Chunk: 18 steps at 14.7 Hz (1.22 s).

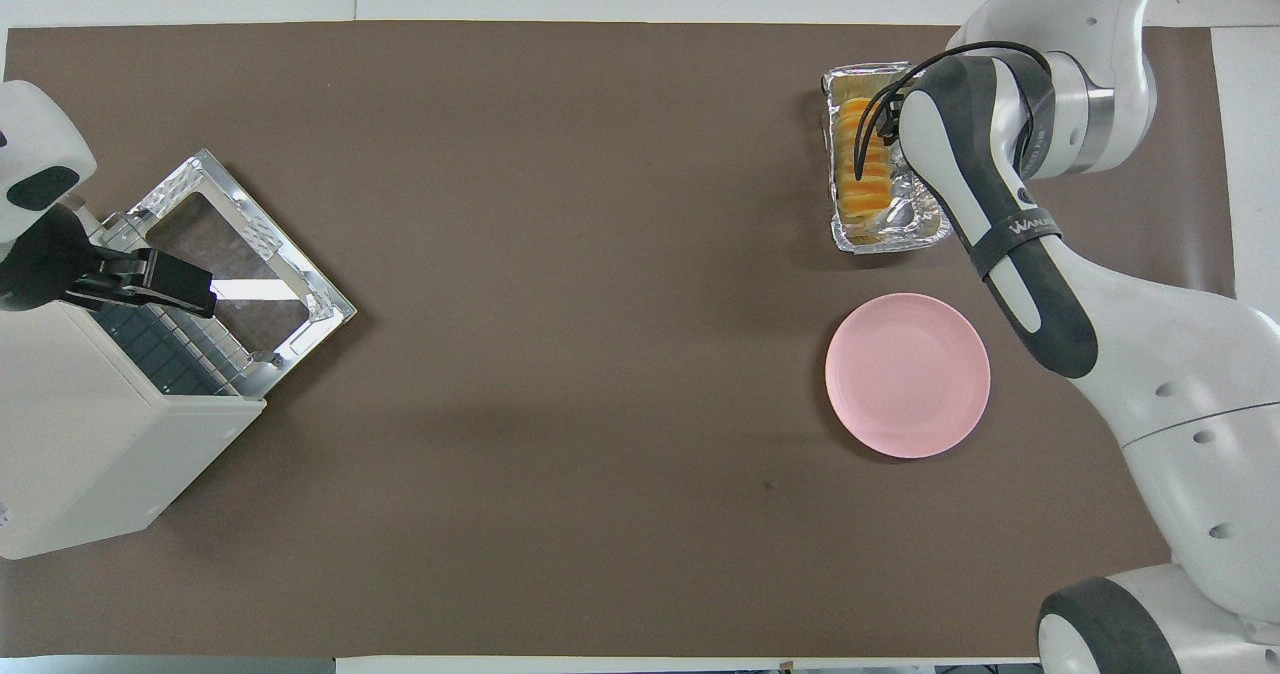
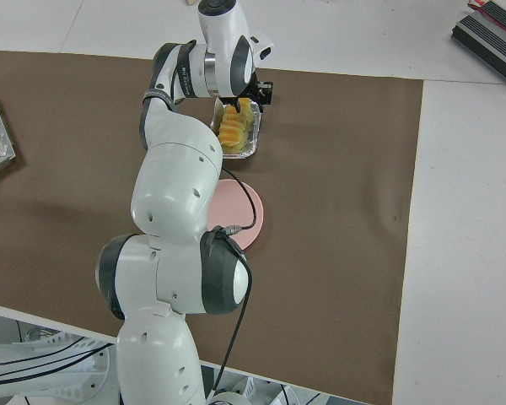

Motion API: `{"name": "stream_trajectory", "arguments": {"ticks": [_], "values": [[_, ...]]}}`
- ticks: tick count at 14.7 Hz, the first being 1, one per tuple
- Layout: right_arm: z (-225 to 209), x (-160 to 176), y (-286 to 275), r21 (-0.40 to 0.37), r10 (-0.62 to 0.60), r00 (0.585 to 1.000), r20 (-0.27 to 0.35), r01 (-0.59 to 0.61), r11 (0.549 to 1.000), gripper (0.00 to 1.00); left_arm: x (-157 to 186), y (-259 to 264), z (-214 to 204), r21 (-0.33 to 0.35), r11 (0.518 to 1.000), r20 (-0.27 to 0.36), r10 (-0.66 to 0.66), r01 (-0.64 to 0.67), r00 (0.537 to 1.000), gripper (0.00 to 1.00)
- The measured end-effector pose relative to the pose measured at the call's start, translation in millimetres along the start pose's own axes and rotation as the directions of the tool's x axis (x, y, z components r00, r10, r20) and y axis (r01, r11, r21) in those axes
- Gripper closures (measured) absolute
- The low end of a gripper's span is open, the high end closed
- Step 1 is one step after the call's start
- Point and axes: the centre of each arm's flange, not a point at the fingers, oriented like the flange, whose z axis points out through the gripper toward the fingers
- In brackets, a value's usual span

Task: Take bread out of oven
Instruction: 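Grasp the orange bread slices in the tray with the right gripper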

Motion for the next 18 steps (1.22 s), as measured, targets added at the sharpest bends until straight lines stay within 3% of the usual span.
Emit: {"name": "stream_trajectory", "arguments": {"ticks": [1, 2, 14, 15, 18], "values": [[-0.4, -1.1, -6.1, -0.001, -0.009, 1.000, 0.002, 0.009, 1.000, 0.14, 0.0, 0.2, 0.0, -0.002, 1.000, 0.000, 0.000, 0.000, 1.000, 0.00], [1.4, -1.7, -13.7, -0.004, -0.020, 1.000, 0.005, 0.020, 1.000, 0.13, 0.1, 0.6, 0.0, -0.005, 1.000, -0.001, 0.001, -0.001, 1.000, 0.00], [42.0, -6.5, -35.2, -0.019, -0.050, 0.997, -0.052, 0.049, 0.999, 0.25, 1.5, 1.2, -1.2, -0.008, 1.000, -0.014, 0.002, -0.002, 1.000, 0.00], [40.4, -7.0, -35.2, -0.019, -0.050, 0.997, -0.053, 0.049, 0.999, 0.31, 1.5, 1.3, -1.2, -0.008, 1.000, -0.014, 0.002, -0.002, 1.000, 0.00], [35.1, -8.2, -35.2, -0.019, -0.050, 0.997, -0.057, 0.049, 0.999, 0.66, 1.5, 1.3, -1.3, -0.008, 1.000, -0.014, 0.002, -0.002, 1.000, 0.00]]}}
